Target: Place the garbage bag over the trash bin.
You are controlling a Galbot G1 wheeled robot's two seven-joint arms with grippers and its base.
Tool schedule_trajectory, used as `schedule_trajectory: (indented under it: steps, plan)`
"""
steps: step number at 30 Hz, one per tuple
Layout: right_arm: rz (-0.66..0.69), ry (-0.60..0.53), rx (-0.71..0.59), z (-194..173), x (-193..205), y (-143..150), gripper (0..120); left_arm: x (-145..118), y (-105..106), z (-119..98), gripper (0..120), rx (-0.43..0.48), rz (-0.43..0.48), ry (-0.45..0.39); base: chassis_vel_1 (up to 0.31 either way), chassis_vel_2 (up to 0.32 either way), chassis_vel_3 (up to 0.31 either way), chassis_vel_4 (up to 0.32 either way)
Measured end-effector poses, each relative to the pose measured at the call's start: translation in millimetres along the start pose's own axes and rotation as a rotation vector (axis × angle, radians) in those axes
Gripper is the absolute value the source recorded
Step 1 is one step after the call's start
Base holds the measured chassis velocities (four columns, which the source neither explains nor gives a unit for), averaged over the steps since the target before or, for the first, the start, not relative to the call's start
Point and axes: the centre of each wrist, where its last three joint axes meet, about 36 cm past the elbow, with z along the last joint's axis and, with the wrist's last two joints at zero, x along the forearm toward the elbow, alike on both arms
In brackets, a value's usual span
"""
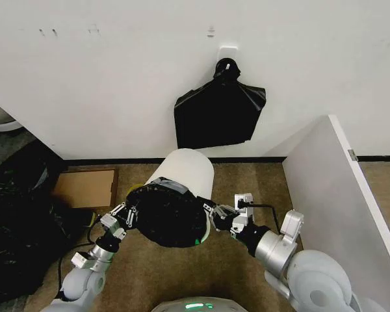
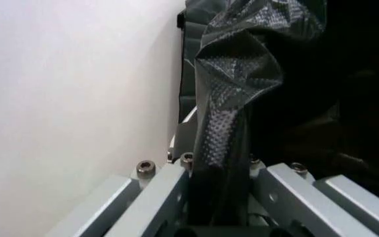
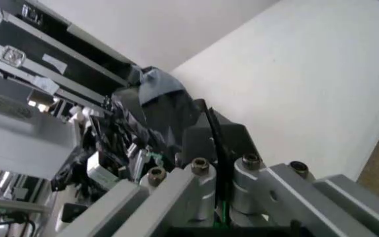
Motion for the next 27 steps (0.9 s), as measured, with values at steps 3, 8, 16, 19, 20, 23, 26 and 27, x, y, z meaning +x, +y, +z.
schedule_trajectory:
  steps: [3,8,16,19,20,23,26,27]
  plan:
    - [-0.02,0.003,-0.065,-3.6,1.4,0.6,4,0.3,0.3,-0.1,0,0.0,-0.001,0.001,0.0,0.0,0.0,0.0]
    - [-0.038,0.007,-0.107,-5.8,1.9,0.6,16,1.1,-0.3,-0.2,0,0.001,-0.001,0.002,0.0,0.0,0.0,0.0]
    - [-0.085,0.03,-0.123,-3.5,1.3,-2.5,46,0.9,-0.4,-1.7,0,0.001,0.0,-0.001,0.0,0.0,0.0,0.0]
    - [-0.101,0.03,-0.104,-1.8,-0.6,-6.8,42,0.7,-0.5,-2.5,0,0.001,0.0,-0.003,0.0,0.0,0.0,0.0]
    - [-0.101,0.03,-0.104,-1.8,-0.6,-6.8,42,0.7,-0.5,-2.5,0,0.001,0.0,-0.003,0.0,0.0,0.0,0.0]
    - [-0.107,0.027,-0.092,-1.4,-0.8,-7.5,27,1.1,0.1,-2.8,0,0.0,-0.001,-0.002,0.0,0.0,0.0,0.0]
    - [-0.11,0.022,-0.082,-0.9,-0.7,-8.1,15,1.1,0.3,-2.9,0,0.0,-0.002,-0.002,0.0,0.0,0.0,0.0]
    - [-0.111,0.019,-0.077,-0.6,-0.7,-8.3,10,1.0,0.4,-2.9,0,0.001,-0.003,-0.003,0.0,0.0,0.0,0.0]
